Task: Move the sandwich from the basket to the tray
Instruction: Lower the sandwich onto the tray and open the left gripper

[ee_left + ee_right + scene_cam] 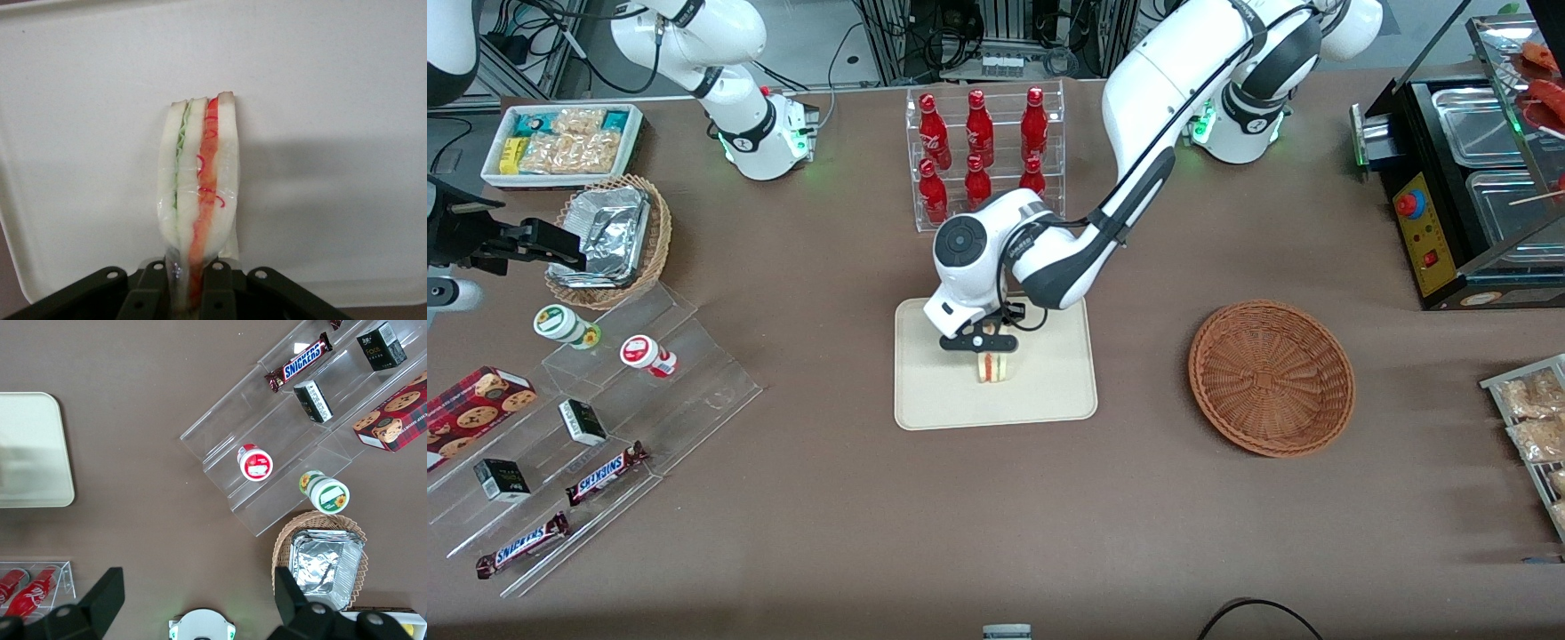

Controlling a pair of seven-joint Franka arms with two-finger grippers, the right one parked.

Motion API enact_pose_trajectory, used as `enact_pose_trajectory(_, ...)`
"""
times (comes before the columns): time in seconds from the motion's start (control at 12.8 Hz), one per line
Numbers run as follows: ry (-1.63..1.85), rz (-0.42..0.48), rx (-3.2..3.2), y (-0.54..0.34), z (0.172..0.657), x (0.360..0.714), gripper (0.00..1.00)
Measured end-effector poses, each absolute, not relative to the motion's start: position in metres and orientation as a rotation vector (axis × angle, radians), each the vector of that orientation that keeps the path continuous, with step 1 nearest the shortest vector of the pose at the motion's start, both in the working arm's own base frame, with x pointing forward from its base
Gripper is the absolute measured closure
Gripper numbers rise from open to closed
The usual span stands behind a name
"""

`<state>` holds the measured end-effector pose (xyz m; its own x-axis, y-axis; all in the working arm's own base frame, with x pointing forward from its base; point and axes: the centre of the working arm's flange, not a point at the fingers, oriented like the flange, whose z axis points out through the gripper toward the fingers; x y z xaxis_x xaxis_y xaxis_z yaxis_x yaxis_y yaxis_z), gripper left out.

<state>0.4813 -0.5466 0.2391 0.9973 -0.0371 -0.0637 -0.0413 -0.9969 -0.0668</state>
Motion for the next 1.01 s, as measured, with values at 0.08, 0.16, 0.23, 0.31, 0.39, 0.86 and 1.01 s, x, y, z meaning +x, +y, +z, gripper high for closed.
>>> enact_pose_trajectory(0.08, 0.052, 0.094, -3.066, -0.543, 0.237, 0.484, 0.85)
enact_pose_trajectory(0.16, 0.049, 0.096, -3.063, -0.543, 0.235, 0.485, 0.85)
enact_pose_trajectory(0.23, 0.047, 0.097, -3.063, -0.543, 0.234, 0.484, 0.85)
enact_pose_trajectory(0.31, 0.042, 0.097, -3.063, -0.543, 0.234, 0.484, 0.81)
enact_pose_trajectory(0.39, 0.038, 0.096, -3.063, -0.543, 0.234, 0.484, 0.8)
enact_pose_trajectory(0.86, -0.003, -0.007, -3.121, -0.548, 0.288, 0.504, 0.16)
enact_pose_trajectory(1.01, -0.042, -0.073, -3.121, -0.537, 0.337, 0.516, 0.0)
